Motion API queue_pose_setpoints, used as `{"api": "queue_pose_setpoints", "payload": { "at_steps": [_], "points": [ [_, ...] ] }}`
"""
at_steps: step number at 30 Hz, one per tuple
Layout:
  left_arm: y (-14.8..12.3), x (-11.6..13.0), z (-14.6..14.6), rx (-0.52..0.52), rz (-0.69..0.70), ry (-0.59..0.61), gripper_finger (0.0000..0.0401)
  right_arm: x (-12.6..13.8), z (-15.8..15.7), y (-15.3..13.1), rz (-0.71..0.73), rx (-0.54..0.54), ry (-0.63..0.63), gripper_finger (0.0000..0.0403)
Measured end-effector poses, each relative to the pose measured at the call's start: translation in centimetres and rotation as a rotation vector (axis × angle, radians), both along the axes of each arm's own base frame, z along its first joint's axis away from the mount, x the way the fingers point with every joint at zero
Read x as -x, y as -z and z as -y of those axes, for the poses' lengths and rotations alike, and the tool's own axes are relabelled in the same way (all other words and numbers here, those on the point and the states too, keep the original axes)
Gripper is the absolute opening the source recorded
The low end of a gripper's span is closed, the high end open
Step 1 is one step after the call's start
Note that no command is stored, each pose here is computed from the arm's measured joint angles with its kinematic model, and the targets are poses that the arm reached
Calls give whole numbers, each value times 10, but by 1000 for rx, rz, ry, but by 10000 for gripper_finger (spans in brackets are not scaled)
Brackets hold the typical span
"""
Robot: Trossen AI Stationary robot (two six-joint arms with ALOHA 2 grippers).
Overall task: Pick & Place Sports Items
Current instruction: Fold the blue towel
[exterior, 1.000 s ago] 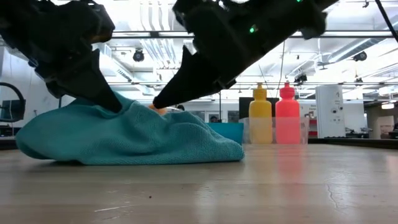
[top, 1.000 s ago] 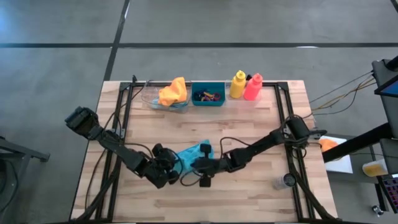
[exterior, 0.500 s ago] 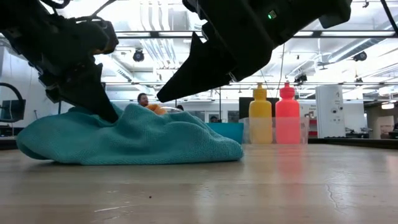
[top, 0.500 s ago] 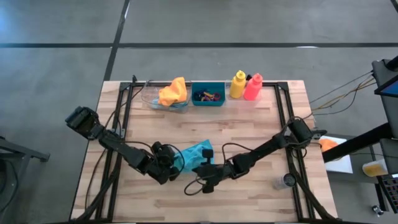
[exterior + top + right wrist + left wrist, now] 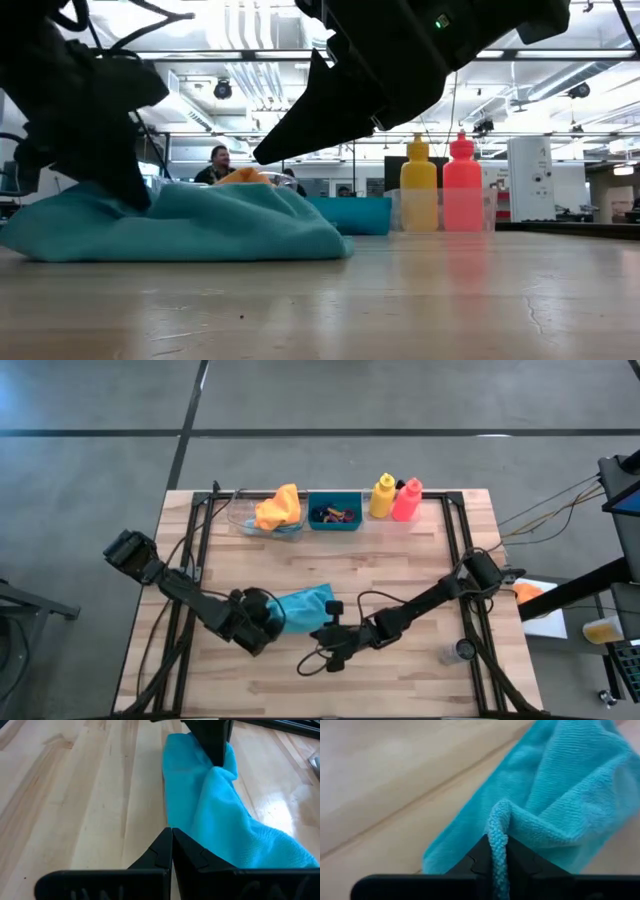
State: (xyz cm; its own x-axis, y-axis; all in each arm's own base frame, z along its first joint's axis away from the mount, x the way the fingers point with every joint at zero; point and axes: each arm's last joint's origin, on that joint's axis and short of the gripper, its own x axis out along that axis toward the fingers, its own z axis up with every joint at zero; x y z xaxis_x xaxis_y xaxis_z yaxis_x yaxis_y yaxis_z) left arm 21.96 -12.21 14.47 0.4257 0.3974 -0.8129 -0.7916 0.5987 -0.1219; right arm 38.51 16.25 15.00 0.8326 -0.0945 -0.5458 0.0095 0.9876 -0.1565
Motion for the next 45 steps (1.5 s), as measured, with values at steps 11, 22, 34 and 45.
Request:
{"api": "queue_pose_setpoints", "payload": {
  "at_steps": [11, 22, 34, 45],
  "points": [
    [0, -2, 1, 9, 8, 14, 65, 0, 0, 0, 0, -5, 2, 8],
    [-2, -4, 2, 15, 25, 13, 65, 2, -2, 1, -15, -1, -4, 8],
    [-6, -7, 4, 25, 47, 11, 162, 3, -2, 2, -22, 2, -4, 8],
    [-29, -12, 7, -12, 84, 95, 329, 3, -2, 2, -26, -2, 0, 8]
  ]
}}
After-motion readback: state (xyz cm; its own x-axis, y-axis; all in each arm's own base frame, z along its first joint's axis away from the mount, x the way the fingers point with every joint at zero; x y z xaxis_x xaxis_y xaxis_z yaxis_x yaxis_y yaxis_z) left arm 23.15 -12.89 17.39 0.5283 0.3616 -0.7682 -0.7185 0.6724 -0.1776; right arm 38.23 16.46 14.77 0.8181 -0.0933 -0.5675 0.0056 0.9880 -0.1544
